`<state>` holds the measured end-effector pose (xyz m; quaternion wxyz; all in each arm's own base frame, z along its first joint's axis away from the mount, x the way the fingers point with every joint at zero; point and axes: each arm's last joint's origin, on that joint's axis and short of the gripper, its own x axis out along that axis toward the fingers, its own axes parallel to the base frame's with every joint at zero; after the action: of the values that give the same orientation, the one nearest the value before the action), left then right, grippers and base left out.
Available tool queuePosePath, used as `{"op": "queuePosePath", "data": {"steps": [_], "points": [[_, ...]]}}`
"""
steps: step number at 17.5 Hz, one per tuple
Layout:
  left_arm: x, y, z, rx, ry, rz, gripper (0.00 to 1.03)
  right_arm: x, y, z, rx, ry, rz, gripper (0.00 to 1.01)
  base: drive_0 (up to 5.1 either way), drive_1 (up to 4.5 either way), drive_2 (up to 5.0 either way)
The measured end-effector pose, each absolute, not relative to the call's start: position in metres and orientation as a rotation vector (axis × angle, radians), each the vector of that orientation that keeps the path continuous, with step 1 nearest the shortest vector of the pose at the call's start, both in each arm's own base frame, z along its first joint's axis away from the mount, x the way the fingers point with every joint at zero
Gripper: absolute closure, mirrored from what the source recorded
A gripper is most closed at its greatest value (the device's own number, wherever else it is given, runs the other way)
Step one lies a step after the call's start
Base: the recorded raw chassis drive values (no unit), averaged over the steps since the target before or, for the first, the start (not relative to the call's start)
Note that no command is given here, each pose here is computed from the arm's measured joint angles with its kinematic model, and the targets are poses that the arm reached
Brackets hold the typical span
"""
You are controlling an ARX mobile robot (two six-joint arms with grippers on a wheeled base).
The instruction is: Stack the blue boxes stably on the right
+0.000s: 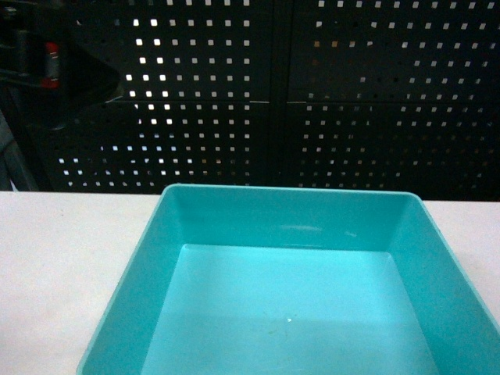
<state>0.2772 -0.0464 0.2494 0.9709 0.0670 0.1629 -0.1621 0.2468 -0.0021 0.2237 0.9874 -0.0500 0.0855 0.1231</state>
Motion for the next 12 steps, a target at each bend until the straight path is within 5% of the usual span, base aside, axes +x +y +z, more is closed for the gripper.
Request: {"op": "queuePosePath", "data": {"steps": [5,12], "points": [[0.328,-0.063,0.250,0.134,0.549,-0.250,0.05,0.304,0.037,0.231,-0.153,0.316,0.394,0.03,0.0,0.00,0.0],[0.330,-0.094,0.203,0.037,0.746,-0.208,0.05,0.311,0.050,0.170,-0.218,0.494,0.392,0.03,0.0,0.00,0.0]]}}
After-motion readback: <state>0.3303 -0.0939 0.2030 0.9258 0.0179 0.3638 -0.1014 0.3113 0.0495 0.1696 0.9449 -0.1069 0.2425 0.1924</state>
